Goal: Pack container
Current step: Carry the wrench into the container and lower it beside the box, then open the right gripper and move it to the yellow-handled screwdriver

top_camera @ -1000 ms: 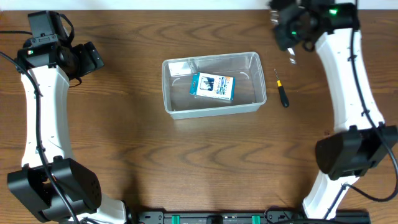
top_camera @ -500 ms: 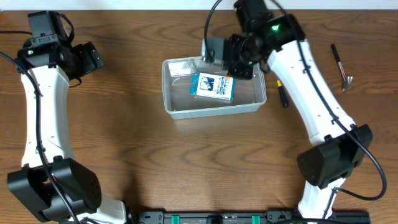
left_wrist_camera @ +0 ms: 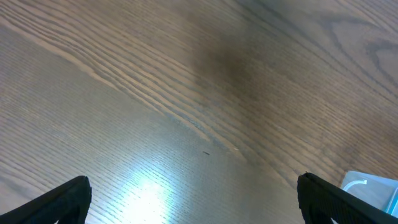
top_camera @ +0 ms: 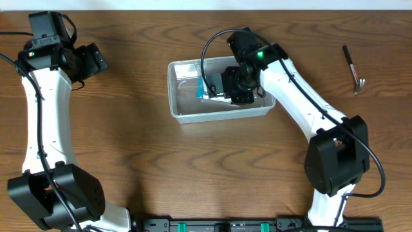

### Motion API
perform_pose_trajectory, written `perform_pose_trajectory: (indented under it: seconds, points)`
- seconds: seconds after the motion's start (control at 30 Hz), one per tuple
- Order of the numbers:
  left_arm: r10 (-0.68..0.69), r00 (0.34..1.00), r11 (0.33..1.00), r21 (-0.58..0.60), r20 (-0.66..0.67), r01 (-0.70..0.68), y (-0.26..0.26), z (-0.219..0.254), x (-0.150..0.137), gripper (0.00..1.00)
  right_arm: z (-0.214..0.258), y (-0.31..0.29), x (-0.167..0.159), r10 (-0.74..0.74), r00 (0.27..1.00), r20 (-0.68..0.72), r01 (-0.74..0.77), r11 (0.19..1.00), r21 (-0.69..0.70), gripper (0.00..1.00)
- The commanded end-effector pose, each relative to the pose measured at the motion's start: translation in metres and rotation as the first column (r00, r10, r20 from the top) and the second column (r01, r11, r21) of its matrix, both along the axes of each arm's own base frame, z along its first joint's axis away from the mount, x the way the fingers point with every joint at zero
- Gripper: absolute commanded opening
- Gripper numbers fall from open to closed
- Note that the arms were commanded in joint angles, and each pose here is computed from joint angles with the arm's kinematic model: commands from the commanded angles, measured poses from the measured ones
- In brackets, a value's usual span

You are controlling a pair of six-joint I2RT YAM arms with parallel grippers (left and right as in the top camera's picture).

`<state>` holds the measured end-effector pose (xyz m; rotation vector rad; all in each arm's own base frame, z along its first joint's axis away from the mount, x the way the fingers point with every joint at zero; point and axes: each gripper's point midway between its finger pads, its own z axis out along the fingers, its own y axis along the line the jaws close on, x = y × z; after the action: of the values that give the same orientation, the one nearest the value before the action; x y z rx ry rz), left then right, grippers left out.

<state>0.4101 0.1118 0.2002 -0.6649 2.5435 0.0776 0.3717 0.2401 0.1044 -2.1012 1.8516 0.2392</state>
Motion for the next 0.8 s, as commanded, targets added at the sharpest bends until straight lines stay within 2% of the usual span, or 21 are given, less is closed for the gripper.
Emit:
perform_pose_trajectory:
  seconds: [0.0, 0.07, 0.2, 0.37, 0.43, 0.5, 0.6, 0.77]
  points:
    - [0.016, 1.0, 1.0, 0.002, -0.003, -0.016, 0.003, -0.001, 0.0, 0.98, -0.005, 0.006, -0.005, 0.001, 1.0, -0.018, 0.0, 1.0, 0.016, 0.06]
    - [0.016, 1.0, 1.0, 0.002, -0.003, -0.016, 0.003, -0.001, 0.0, 0.98, -0.004, 0.008, -0.002, -0.02, 1.0, -0.015, 0.021, 0.999, 0.024, 0.36]
    - [0.016, 1.0, 1.0, 0.002, -0.003, -0.016, 0.003, -0.001, 0.0, 0.98, -0.003, 0.011, 0.004, -0.061, 0.998, -0.006, 0.061, 0.997, 0.041, 0.54]
    - [0.016, 1.0, 1.0, 0.002, -0.003, -0.016, 0.003, -0.001, 0.0, 0.98, 0.005, 0.014, 0.011, -0.194, 0.98, -0.038, 0.196, 0.978, 0.072, 0.58]
    - [0.015, 1.0, 1.0, 0.002, -0.003, -0.015, 0.003, -0.001, 0.0, 0.98, 0.016, 0.016, 0.016, -0.295, 0.953, -0.064, 0.3, 0.949, 0.095, 0.66]
    - [0.015, 1.0, 1.0, 0.002, -0.003, -0.015, 0.003, -0.001, 0.0, 0.98, 0.036, 0.016, 0.022, -0.419, 0.902, -0.106, 0.43, 0.895, 0.121, 0.75]
    - [0.015, 1.0, 1.0, 0.002, -0.003, -0.015, 0.003, -0.001, 0.0, 0.98, 0.074, 0.009, 0.03, -0.57, 0.804, -0.171, 0.593, 0.792, 0.148, 0.73]
    - [0.015, 1.0, 1.0, 0.002, -0.003, -0.015, 0.003, -0.001, 0.0, 0.98, 0.139, -0.029, 0.036, -0.732, 0.65, -0.203, 0.76, 0.629, 0.164, 0.69]
